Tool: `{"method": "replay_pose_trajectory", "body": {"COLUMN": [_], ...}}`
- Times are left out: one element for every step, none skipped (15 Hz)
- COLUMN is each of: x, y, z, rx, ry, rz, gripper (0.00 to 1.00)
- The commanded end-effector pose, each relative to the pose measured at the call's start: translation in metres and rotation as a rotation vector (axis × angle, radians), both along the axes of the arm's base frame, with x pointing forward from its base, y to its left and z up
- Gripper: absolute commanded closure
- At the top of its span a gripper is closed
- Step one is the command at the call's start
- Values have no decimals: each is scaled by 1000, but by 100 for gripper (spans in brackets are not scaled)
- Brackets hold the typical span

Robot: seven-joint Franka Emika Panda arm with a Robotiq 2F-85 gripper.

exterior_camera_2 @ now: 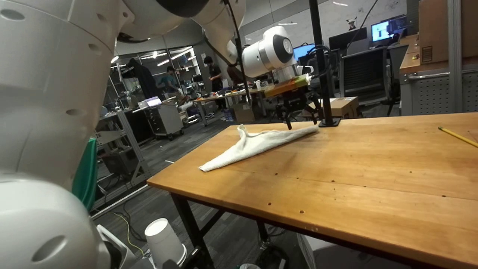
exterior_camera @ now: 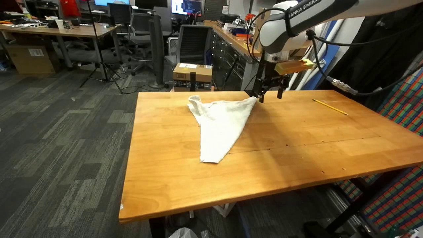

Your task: Fold the cloth

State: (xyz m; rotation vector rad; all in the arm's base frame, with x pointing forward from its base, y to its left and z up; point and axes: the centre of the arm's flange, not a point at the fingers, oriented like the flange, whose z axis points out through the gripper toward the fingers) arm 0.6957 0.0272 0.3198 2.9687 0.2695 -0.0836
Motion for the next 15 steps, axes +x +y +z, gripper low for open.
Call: {"method": "replay_pose_trajectory", "body": {"x": [-33,-34,-34,-34,-33,-30,-27,-24,-21,-19,-18,-15,-13,-9,-5], "y": [-12,-12,-9,-6,-2,4,11,19,28,38,46,54,61,67,72], "z": [12,14,16,19,21,24,26,26,25,24,24,22,21,20,18], "rx": [-2,-16,-43,-62,-88,-113,-117,-115,-106,-95,-88,-87,-83,-78,-66], "ry": [-51,-53,-61,-67,-75,-81,-81,-78,-78,-78,-78,-76,-74,-73,-72], "rz": [-111,-147,-174,-193,-210,-219,-213,-198,-176,-158,-141,-129,-118,-103,-87], "gripper": [0,0,0,0,0,0,0,0,0,0,0,0,0,0,0]}}
